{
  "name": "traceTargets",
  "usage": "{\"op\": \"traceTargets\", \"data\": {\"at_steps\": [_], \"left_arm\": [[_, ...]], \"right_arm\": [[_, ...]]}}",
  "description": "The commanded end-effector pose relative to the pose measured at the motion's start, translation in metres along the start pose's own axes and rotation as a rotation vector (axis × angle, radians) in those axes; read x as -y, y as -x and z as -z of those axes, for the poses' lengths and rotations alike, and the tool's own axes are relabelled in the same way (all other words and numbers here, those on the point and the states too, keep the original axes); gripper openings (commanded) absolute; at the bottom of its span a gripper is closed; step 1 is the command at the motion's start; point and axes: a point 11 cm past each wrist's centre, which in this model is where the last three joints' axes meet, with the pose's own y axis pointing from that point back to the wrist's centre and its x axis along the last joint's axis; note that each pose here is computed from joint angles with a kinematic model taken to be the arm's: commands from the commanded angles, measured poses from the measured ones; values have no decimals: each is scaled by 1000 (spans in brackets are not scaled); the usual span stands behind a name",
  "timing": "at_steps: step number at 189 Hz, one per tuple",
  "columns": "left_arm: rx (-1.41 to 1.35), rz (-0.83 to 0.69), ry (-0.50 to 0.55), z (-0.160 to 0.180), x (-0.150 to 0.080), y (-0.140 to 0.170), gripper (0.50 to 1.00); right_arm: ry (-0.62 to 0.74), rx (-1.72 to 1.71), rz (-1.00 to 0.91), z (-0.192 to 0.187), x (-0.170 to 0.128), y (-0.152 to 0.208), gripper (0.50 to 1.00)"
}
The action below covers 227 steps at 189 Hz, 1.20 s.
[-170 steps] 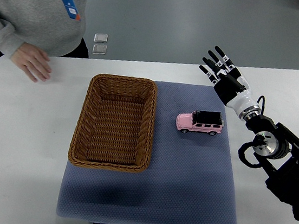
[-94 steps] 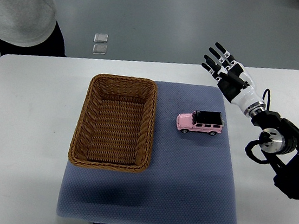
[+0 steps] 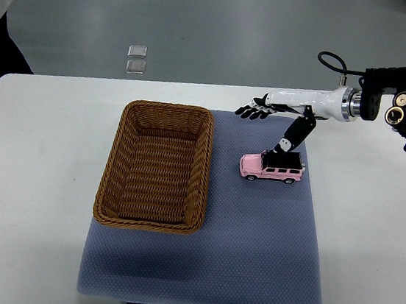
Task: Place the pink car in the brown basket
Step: 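Lower the right hand and close its fingers around the pink car, then lift the held pink car toward the wicker basket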
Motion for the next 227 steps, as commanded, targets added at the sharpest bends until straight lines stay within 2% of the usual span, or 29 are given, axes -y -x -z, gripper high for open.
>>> {"op": "traceTargets", "data": {"at_steps": [1,45,93,123,139,153,164,178,199,212,219,227], "left_arm": [[-1,1,0,0,0,0,1000],[-1,-1,0,0,0,0,1000],[-1,-1,0,0,0,0,1000],[-1,-1,0,0,0,0,1000],[-1,-1,0,0,0,0,1000],[-2,-1,0,0,0,0,1000],[-2,-1,0,0,0,0,1000],[-2,-1,0,0,0,0,1000],[-2,-1,0,0,0,0,1000],[-4,-4,0,0,0,-1,1000],[-4,-5,0,0,0,-2,1000],[-4,-7,0,0,0,-2,1000]], "right_arm": [[55,-67,25,0,7,2,913],[158,-70,-24,-28,24,22,913],[170,-13,-21,-47,29,51,911],[181,-2,-32,-53,32,58,907],[180,0,-41,-53,36,60,887],[186,2,-45,-57,36,63,854],[185,3,-52,-57,39,65,797],[182,-2,-70,-56,42,67,774],[183,-8,-80,-57,44,70,625],[186,-17,-84,-57,43,67,560],[191,-19,-88,-59,40,65,505],[197,-21,-95,-61,37,62,500]]}}
